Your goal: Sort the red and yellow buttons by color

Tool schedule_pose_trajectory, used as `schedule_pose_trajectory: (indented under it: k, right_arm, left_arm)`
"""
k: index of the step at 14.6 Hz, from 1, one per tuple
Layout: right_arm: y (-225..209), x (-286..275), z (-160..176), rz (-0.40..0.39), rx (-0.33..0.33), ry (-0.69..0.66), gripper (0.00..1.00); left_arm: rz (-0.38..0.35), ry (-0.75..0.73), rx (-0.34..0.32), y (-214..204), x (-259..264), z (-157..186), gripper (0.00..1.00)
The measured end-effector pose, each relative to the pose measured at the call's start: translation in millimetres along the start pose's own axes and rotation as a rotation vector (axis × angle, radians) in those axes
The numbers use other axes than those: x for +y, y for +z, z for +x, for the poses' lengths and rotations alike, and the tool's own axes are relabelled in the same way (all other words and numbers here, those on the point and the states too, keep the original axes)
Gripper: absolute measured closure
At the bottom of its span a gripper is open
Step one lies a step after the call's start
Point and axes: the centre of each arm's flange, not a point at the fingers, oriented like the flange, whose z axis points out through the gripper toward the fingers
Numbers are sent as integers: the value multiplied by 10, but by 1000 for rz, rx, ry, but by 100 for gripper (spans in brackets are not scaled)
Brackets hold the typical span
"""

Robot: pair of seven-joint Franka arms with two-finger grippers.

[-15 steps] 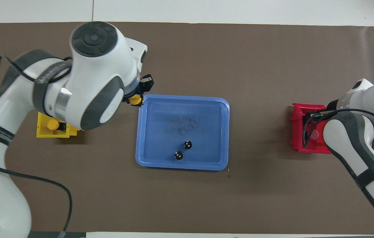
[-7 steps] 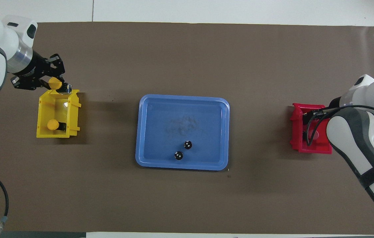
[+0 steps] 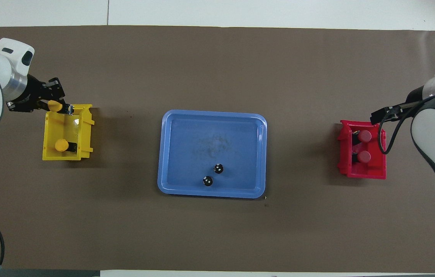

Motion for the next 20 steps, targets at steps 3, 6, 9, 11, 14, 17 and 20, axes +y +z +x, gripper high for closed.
schedule_pose_trajectory:
  k: [3, 6, 9, 11, 14, 17, 20]
  right_arm:
    - [-584, -42, -53, 0, -4, 49, 0]
    - [-937, 5, -180, -24, -29, 89, 0]
    - [-1009, 90, -252, -31, -36, 106, 0]
    - [-1005, 107, -261, -30, -40, 110, 0]
    - [-1018, 117, -292, -28, -49, 115, 0]
    - [-1034, 115, -331, -27, -61, 137, 0]
    - [-1041, 103, -330, -27, -61, 145, 0]
  left_arm:
    - [-6, -25, 13, 156, -77, -97, 59]
    - [-27, -29, 52, 355, -92, -119, 59]
    - [-31, -22, 56, 533, -80, -137, 58]
    - [-29, -2, 53, 539, -80, -136, 43]
    - [-14, 15, 26, 345, -83, -126, 37]
    - [12, 65, -22, -302, -91, -102, 37]
    - [11, 247, -12, -1073, -258, -198, 26]
